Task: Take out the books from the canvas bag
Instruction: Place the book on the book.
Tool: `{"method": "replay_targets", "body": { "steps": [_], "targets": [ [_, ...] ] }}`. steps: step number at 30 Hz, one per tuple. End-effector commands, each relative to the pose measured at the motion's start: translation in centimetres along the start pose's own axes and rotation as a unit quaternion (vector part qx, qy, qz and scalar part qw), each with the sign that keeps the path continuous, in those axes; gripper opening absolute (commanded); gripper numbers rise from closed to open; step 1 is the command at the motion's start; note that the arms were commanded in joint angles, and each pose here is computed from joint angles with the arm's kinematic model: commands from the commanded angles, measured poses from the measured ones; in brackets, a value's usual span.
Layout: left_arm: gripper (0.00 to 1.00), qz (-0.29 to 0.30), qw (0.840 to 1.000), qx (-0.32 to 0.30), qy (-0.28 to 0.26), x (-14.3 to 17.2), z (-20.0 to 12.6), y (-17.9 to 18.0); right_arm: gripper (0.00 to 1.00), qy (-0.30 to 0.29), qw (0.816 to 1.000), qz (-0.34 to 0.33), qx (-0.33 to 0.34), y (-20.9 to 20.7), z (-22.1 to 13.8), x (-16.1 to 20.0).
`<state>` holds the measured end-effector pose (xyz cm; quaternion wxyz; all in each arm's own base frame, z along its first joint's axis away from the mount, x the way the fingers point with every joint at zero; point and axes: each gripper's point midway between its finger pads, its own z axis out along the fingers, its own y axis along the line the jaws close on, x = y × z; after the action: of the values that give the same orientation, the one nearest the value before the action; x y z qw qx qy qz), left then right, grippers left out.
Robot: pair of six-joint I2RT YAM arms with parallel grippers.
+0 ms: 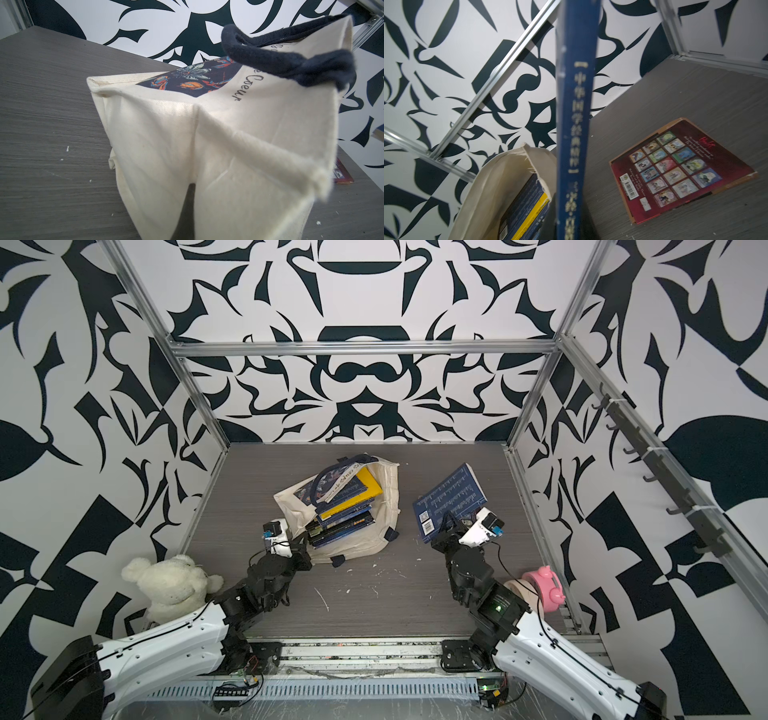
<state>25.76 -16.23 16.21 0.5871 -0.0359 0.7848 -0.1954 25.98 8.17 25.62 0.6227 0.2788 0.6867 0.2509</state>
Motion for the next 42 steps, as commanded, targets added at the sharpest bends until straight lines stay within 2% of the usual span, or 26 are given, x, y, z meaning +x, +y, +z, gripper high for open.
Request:
{"method": "replay_targets", "body": {
  "steps": [1, 6, 14, 26, 38, 42],
  "targets": [
    [0.00, -0.016, 1.000, 0.011, -0.023, -1.5, -0.2, -0.7, 0.00, -0.042, 0.998, 0.050, 0.023, -1.3, 0.7, -1.5],
    [0.00, -0.017, 0.999, 0.012, -0.024, -1.5, -0.2, -0.7, 0.00, -0.021, 0.993, 0.105, 0.057, -4.6, 3.2, -0.1],
    [0.00, -0.016, 1.000, 0.014, -0.022, -1.4, -0.2, -0.8, 0.00, 0.000, 0.985, 0.147, 0.085, -7.5, 6.9, 2.0],
    [0.00, -0.016, 1.000, 0.016, -0.021, -1.4, -0.2, -0.9, 0.00, 0.011, 0.961, 0.213, 0.178, -14.1, 9.3, 6.4],
    [0.00, -0.016, 1.000, 0.018, -0.020, -1.4, -0.1, -1.0, 0.00, 0.037, 0.943, 0.248, 0.217, -16.1, 11.3, 9.6],
    [0.00, -0.016, 1.000, 0.017, -0.020, -1.4, -0.1, -1.0, 0.10, 0.043, 0.944, 0.243, 0.221, -16.0, 12.0, 9.9]
  ]
}}
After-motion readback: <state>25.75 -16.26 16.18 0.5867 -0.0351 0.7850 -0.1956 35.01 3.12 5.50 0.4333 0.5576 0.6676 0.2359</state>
